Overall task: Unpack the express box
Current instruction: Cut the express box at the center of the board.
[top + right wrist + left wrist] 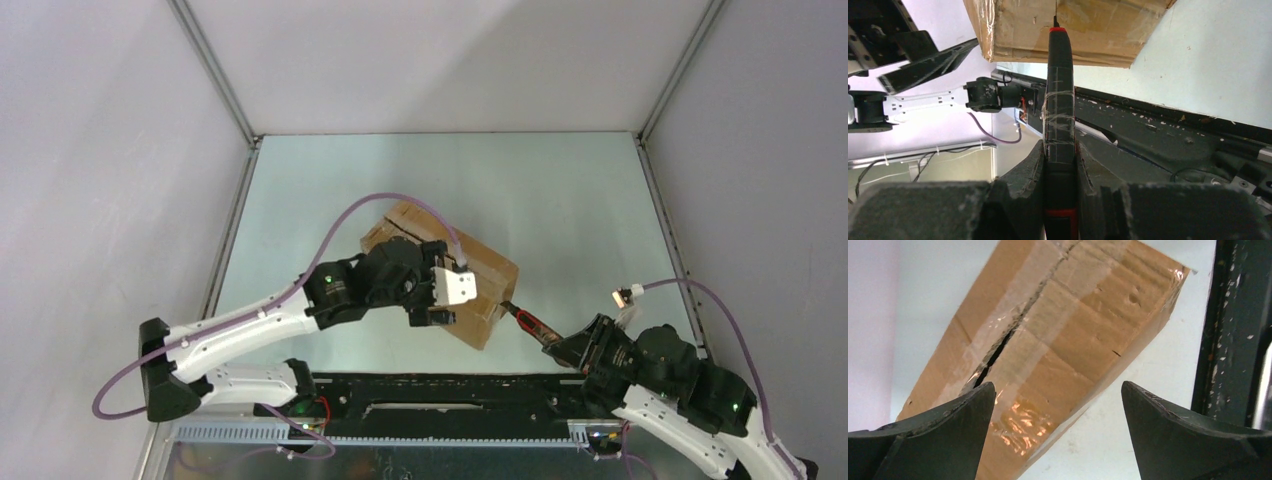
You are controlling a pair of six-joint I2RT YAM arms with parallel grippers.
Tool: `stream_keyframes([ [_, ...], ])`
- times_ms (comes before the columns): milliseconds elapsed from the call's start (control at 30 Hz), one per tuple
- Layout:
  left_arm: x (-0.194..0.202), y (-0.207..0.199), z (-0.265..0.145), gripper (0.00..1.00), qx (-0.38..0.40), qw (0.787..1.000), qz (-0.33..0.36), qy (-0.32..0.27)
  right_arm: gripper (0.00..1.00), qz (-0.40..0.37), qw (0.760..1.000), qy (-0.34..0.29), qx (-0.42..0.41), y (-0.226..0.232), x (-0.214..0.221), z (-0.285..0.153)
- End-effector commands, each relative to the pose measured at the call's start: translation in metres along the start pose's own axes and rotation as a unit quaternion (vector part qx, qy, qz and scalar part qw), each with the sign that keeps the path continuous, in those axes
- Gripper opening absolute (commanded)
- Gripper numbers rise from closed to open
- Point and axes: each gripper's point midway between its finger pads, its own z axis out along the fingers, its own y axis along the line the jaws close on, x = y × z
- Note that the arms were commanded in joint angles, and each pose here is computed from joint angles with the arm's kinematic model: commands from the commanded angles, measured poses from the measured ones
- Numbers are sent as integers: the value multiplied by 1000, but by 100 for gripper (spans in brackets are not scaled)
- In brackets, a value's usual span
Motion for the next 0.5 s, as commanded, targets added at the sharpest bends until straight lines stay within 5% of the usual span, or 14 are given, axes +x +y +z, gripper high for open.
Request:
stream_keyframes([
  [0, -10, 14, 6, 100, -56, 995, 82, -32, 0, 17, 996, -59, -64, 16, -23, -23],
  [233, -23, 4, 14, 100, 4, 991, 130, -36, 0, 7, 995, -39, -87, 23, -18, -15],
  [467, -15, -27, 33, 99, 98, 991, 90, -12, 0, 8, 993, -52, -105, 32, -24, -11],
])
